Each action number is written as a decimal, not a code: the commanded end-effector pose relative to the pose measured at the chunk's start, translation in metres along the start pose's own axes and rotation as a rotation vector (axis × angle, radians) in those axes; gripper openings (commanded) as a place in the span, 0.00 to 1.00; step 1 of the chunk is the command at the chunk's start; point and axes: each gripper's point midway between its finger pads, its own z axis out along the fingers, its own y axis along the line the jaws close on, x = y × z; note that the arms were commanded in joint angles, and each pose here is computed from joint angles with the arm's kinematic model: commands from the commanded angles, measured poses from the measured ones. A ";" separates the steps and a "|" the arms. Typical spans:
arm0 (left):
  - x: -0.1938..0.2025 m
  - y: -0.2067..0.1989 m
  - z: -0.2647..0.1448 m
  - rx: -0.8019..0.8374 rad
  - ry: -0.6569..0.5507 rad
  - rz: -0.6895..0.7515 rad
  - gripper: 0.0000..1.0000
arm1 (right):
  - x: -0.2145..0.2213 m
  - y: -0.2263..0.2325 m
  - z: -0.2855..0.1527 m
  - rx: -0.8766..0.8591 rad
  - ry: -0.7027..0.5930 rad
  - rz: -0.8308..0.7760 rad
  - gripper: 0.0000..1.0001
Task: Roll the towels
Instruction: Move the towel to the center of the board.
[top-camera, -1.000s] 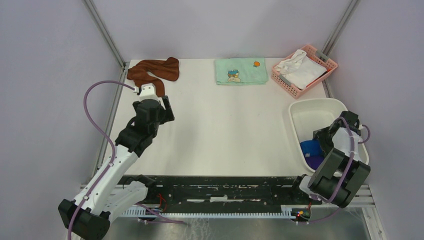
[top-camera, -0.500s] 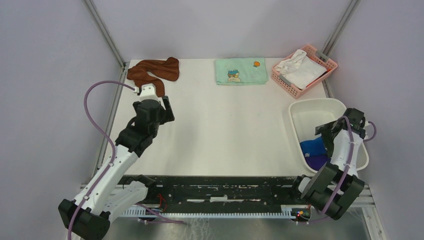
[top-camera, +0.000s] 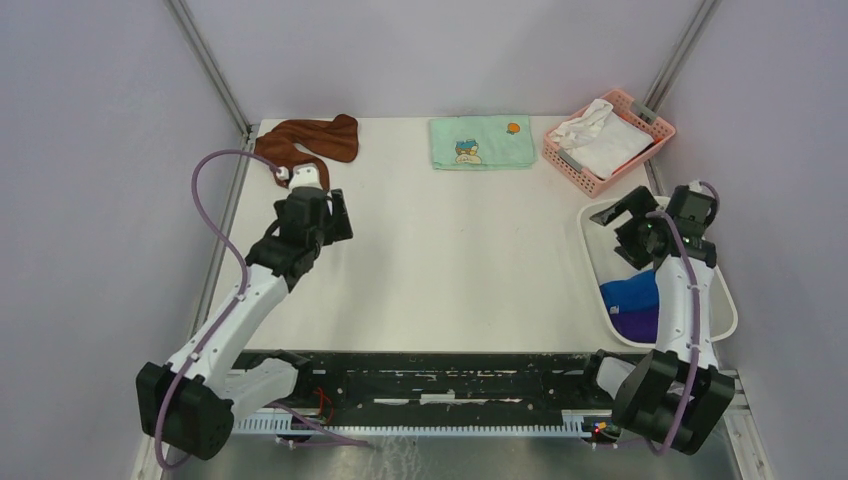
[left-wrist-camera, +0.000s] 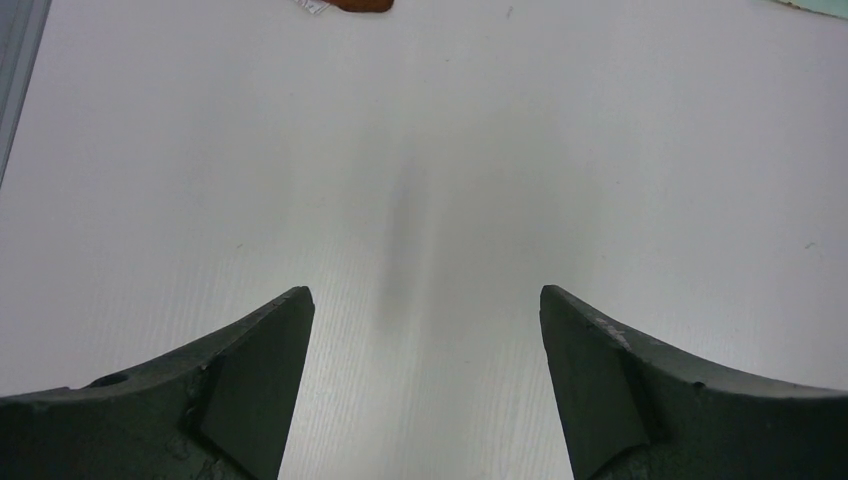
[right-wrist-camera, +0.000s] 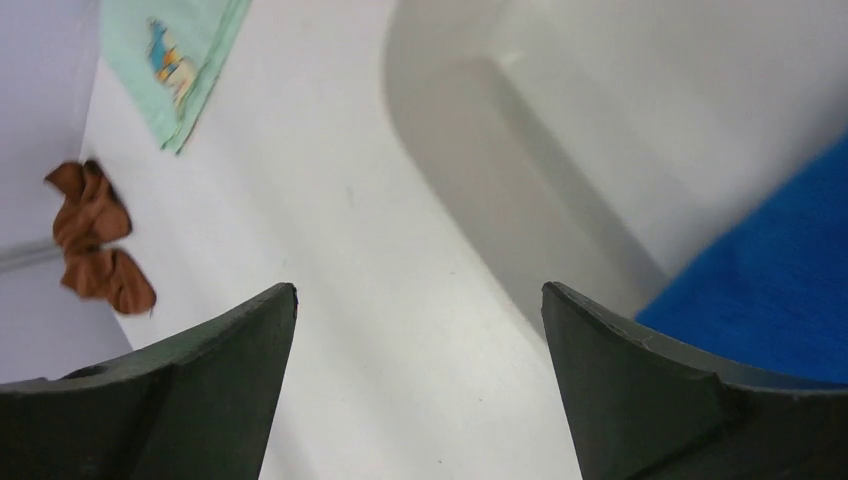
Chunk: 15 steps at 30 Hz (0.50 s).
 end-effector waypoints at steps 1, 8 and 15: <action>-0.030 0.000 0.030 0.003 -0.004 -0.141 0.90 | -0.005 0.076 -0.013 -0.278 -0.018 -0.235 1.00; -0.054 0.034 0.132 -0.155 0.091 -0.177 0.80 | 0.035 0.108 -0.012 -0.429 0.077 -0.403 0.99; -0.067 0.038 0.224 -0.200 0.160 -0.086 0.63 | 0.064 0.127 -0.013 -0.496 0.149 -0.511 0.94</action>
